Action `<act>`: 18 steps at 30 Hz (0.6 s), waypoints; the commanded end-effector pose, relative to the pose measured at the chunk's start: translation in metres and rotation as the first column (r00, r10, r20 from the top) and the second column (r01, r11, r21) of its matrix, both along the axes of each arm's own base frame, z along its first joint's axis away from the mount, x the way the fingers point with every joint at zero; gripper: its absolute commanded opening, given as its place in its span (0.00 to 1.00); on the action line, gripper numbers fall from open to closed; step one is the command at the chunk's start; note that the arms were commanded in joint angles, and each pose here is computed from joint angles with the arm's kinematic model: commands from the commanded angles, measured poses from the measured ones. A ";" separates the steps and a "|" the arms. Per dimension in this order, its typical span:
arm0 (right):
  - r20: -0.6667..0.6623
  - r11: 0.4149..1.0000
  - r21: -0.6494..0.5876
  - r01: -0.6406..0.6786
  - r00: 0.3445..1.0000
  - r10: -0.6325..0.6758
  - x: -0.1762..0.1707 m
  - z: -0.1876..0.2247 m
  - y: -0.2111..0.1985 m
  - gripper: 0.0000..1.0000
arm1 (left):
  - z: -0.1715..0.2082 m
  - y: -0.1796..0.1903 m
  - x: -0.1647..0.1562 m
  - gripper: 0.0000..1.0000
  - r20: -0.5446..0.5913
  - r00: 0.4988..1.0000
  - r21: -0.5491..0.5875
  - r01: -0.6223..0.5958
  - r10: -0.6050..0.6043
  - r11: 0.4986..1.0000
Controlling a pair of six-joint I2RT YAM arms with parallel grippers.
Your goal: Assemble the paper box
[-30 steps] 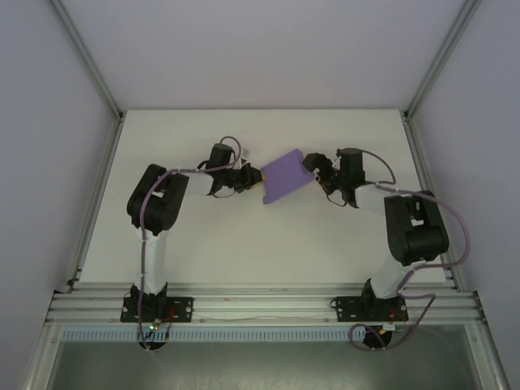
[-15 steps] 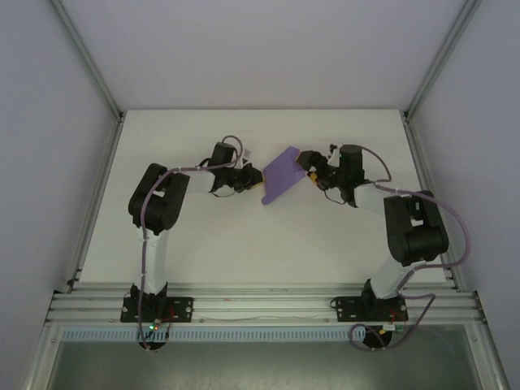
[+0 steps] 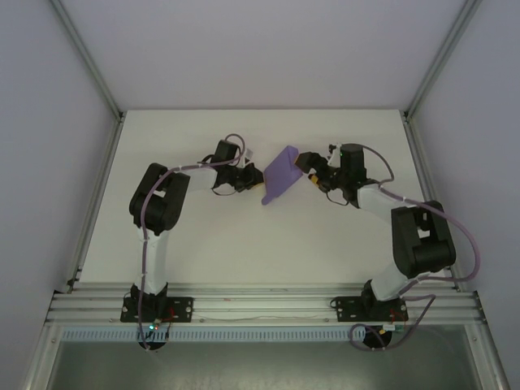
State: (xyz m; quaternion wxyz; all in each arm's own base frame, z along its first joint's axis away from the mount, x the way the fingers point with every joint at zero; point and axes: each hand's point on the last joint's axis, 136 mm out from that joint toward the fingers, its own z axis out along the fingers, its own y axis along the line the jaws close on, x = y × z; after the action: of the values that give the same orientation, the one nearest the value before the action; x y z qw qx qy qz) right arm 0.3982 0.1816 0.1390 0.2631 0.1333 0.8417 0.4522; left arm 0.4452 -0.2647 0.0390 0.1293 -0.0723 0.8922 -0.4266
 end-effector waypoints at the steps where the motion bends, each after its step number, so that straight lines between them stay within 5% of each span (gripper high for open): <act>1: 0.037 0.999 -0.038 -0.009 0.999 0.011 -0.001 0.014 0.000 0.98 | 0.011 0.000 0.000 0.11 0.019 1.000 0.044 0.011 -0.011 0.999; 9: 0.054 0.998 -0.044 -0.038 0.998 0.041 0.012 0.024 0.008 1.00 | 0.016 -0.002 0.002 0.11 0.028 0.999 0.050 0.017 -0.018 0.999; 18: -0.037 0.996 -0.019 -0.083 0.996 0.082 0.010 -0.009 0.021 0.94 | 0.021 -0.011 0.006 0.11 0.037 0.998 0.063 0.045 -0.047 0.997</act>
State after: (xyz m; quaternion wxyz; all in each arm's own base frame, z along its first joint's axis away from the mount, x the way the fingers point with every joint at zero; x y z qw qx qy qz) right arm 0.4106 0.1913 0.1368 0.2508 0.1179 0.8524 0.4433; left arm 0.4481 -0.2706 0.0489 0.1272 -0.0586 0.9020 -0.4083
